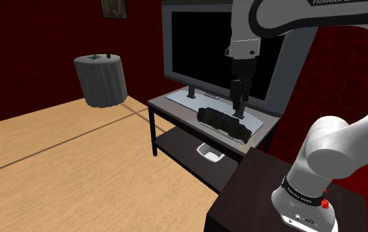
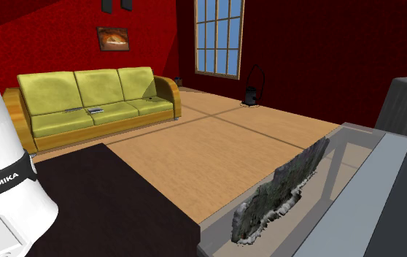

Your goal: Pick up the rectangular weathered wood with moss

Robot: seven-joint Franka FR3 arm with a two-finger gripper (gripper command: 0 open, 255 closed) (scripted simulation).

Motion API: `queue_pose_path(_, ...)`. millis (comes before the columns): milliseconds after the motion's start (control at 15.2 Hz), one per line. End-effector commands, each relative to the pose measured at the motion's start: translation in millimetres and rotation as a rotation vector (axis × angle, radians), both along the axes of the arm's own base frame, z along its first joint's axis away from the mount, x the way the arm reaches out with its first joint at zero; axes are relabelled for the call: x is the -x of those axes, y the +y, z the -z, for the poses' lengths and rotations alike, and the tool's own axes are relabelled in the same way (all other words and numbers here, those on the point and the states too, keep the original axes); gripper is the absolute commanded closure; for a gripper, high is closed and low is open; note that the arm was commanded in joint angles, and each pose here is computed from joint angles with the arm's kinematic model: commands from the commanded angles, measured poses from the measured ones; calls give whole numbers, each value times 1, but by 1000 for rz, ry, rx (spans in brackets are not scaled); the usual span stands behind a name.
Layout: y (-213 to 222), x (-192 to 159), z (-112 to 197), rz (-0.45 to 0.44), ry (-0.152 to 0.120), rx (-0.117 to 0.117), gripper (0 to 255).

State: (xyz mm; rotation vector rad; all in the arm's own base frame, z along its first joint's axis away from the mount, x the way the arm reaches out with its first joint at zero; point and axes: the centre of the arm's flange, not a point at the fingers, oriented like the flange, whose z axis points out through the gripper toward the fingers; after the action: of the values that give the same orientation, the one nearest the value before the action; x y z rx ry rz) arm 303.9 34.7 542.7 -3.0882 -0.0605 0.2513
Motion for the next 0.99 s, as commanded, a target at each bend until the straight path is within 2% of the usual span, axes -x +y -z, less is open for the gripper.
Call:
queue_pose_path(0,0,0,0,0,0,0,0)
queue_pose_path(924,-137,-78,97,45,-58,-36,0)
